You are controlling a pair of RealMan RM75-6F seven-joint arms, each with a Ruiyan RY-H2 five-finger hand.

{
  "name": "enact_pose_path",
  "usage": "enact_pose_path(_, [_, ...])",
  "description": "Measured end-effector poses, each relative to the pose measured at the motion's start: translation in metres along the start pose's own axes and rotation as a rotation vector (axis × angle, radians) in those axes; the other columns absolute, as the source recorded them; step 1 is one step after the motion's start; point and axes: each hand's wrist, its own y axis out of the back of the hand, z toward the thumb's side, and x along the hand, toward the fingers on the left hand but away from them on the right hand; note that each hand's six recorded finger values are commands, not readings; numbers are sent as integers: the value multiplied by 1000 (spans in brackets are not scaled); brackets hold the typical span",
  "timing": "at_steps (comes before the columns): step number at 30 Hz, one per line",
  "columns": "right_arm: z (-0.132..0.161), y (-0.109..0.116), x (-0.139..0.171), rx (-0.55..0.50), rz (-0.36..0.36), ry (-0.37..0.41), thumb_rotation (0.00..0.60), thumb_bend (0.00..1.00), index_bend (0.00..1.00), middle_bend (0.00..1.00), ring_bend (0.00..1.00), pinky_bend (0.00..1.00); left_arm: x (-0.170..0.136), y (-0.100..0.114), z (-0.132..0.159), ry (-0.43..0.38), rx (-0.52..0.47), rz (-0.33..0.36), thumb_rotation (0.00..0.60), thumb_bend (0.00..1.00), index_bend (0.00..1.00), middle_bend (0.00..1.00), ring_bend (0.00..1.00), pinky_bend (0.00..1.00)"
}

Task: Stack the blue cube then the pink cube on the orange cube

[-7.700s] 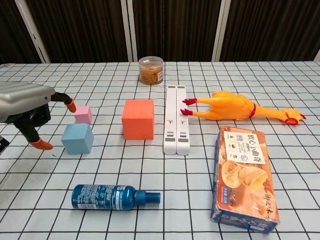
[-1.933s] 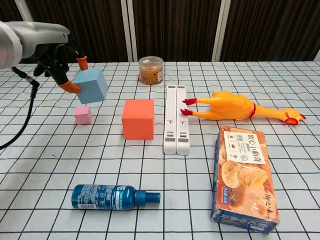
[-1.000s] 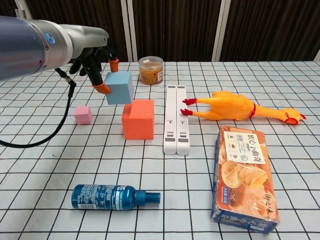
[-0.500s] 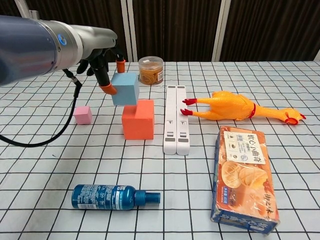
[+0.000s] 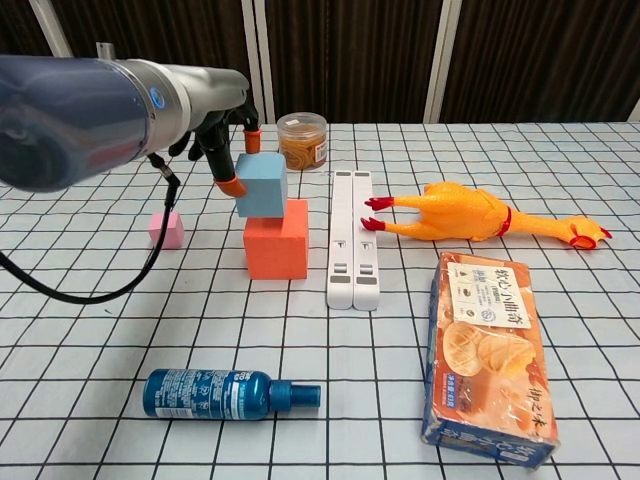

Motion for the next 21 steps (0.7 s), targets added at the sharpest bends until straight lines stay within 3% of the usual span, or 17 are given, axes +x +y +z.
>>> enact_pose_path(21, [-2,1,0,-4,-2,-4,600,41,87,46,149,249,2,-11,11,12,-2,-17,600,362,447,930,737,733])
